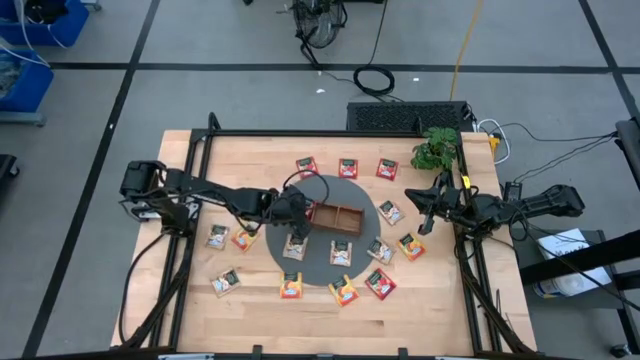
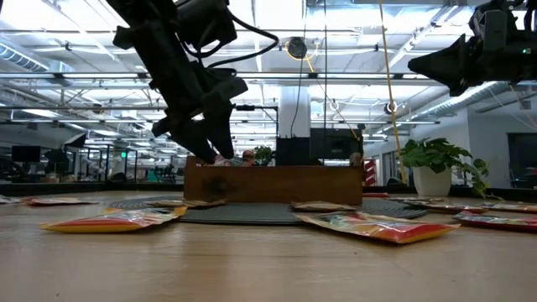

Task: Pick & Place Tea
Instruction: Put the red tea bag into the left section of the wooden organizer

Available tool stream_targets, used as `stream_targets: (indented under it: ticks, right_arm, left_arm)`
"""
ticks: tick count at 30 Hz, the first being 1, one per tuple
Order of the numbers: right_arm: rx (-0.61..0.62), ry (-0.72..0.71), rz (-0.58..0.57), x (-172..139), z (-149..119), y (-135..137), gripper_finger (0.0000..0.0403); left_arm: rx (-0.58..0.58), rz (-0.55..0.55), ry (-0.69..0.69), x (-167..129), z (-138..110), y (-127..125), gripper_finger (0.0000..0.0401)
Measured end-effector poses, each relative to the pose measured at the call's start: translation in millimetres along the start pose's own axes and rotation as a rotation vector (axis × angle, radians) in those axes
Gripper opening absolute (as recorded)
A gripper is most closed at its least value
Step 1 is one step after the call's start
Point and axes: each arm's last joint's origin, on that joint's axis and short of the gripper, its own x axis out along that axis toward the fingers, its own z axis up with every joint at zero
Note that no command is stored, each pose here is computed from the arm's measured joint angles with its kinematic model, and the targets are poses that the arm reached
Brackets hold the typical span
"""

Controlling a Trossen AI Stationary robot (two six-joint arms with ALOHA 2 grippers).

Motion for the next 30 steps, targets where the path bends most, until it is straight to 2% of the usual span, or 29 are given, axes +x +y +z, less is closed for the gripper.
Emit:
stream_targets:
  ticks: [3, 5, 7, 11, 12, 16, 24, 30]
  right_arm:
    - [0.0, 0.0, 0.0, 0, 0, 0, 0.0004]
    - [0.0, 0.0, 0.0, 0, 0, 0, 0.0004]
    - [0.0, 0.0, 0.0, 0, 0, 0, 0.0004]
    - [-0.001, 0.002, -0.001, 0, 0, 0, 0.0004]
    - [-0.002, 0.003, 0.0, 0, 0, 0, 0.0004]
    - [-0.001, 0.002, -0.001, 0, 0, 0, 0.0004]
    - [0.011, -0.016, -0.001, 0, 2, 0, 0.0004]
    - [0.012, -0.019, -0.001, 0, 2, 0, 0.0004]
  left_arm:
    - [0.032, -0.034, -0.015, -3, 0, -5, 0.0212]
    - [0.05, -0.052, -0.027, -8, 1, -6, 0.0193]
    - [0.067, -0.077, -0.053, -11, 3, -9, 0.0152]
    - [0.125, -0.101, -0.05, -16, 2, -10, 0.0033]
    - [0.13, -0.107, -0.056, -17, 4, -10, 0.0018]
    - [0.172, -0.094, 0.002, -18, 8, 2, 0.0005]
    - [0.089, -0.092, 0.099, -6, 20, 25, 0.0003]
    - [0.08, -0.09, 0.099, -5, 21, 27, 0.0002]
